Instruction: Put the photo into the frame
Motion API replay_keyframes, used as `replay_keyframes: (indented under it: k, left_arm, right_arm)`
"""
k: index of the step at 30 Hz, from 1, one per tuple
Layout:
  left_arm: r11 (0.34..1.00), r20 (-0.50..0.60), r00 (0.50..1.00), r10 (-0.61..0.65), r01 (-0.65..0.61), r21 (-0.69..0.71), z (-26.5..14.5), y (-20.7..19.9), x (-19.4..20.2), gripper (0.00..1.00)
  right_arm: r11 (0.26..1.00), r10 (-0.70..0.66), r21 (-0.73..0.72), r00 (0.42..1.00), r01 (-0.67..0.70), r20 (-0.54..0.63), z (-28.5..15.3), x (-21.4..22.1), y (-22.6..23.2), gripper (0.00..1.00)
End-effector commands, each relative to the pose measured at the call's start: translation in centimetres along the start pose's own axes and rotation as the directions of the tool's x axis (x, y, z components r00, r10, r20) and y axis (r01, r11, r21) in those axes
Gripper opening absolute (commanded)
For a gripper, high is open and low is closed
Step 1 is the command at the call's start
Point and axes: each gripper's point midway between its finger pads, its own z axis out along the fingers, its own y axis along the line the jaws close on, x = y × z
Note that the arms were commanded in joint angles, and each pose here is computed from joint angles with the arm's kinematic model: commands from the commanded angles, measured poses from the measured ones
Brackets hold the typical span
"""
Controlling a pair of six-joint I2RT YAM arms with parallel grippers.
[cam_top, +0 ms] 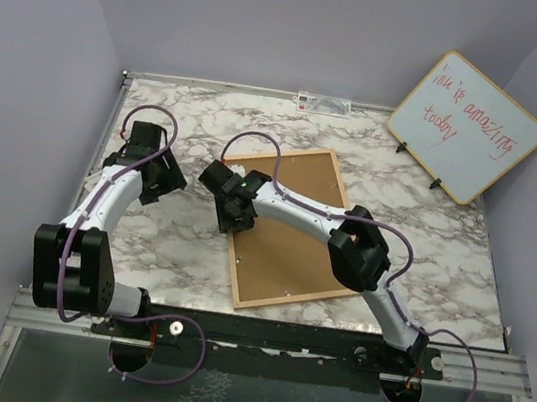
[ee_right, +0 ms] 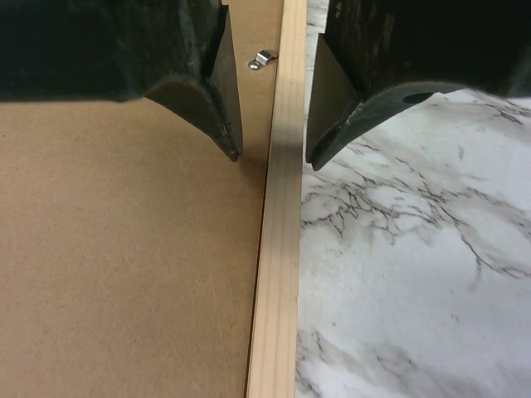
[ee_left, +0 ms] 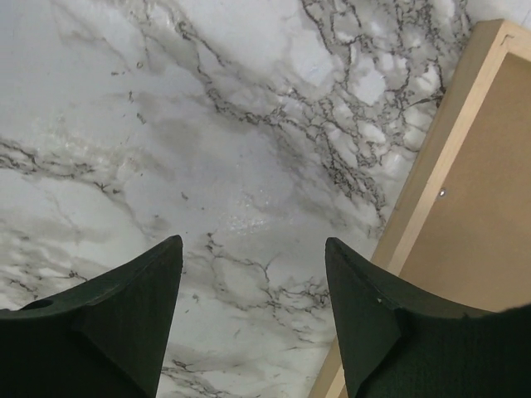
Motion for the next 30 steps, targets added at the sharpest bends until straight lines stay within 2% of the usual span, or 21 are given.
replay_keyframes:
  k: [1, 10, 13, 17, 19, 21, 25, 27, 30]
  left_arm:
    - [0.999, -0.034, 0.999, -0.007, 0.008, 0.033, -0.6, 0.6, 1.8, 0.70]
    - [1.000, -0.092, 0.996, -0.018, 0.019, 0.018, 0.0, 2.5, 4.2, 0.71]
    - [0.999, -0.121, 0.992, -0.027, 0.031, 0.031, 0.0, 2.6, 5.2, 0.72]
    - [0.995, -0.166, 0.986, -0.035, 0.050, 0.087, -0.2, 2.1, 6.7, 0.73]
    - [0.988, -0.187, 0.982, -0.034, 0.062, 0.143, -0.6, 1.3, 7.4, 0.75]
    - [0.973, -0.204, 0.978, -0.029, 0.074, 0.219, -1.2, 0.1, 7.8, 0.82]
    - [0.923, -0.212, 0.977, 0.004, 0.078, 0.377, -3.0, -2.4, 8.1, 0.91]
    - [0.880, -0.214, 0.976, 0.038, 0.069, 0.470, -4.3, -3.8, 8.4, 0.93]
    - [0.779, -0.238, 0.967, 0.087, 0.083, 0.621, -6.8, -6.2, 9.0, 0.93]
  right_arm:
    - [0.997, -0.014, 0.076, 1.000, 0.016, -0.022, 1.2, 0.7, -0.4, 0.39]
    - [0.978, -0.037, 0.201, 0.997, 0.050, -0.065, 2.7, 2.5, -1.6, 0.31]
    - [0.971, -0.038, 0.233, 0.997, 0.051, -0.063, 2.6, 2.6, -1.8, 0.20]
    - [0.980, -0.015, 0.201, 1.000, 0.009, 0.027, 0.9, 0.2, -0.7, 0.03]
    - [0.986, -0.005, 0.164, 0.996, -0.010, 0.088, -0.7, -1.6, 0.1, 0.01]
    - [0.991, 0.013, 0.133, 0.991, -0.031, 0.136, -2.4, -3.3, 0.6, 0.01]
    - [0.996, 0.079, 0.032, 0.984, -0.085, 0.163, -5.1, -6.0, 0.9, 0.01]
    - [0.994, 0.106, -0.022, 0.979, -0.104, 0.174, -6.4, -7.1, 0.9, 0.01]
    - [0.988, 0.132, -0.101, 0.974, -0.115, 0.186, -8.4, -8.5, 1.0, 0.01]
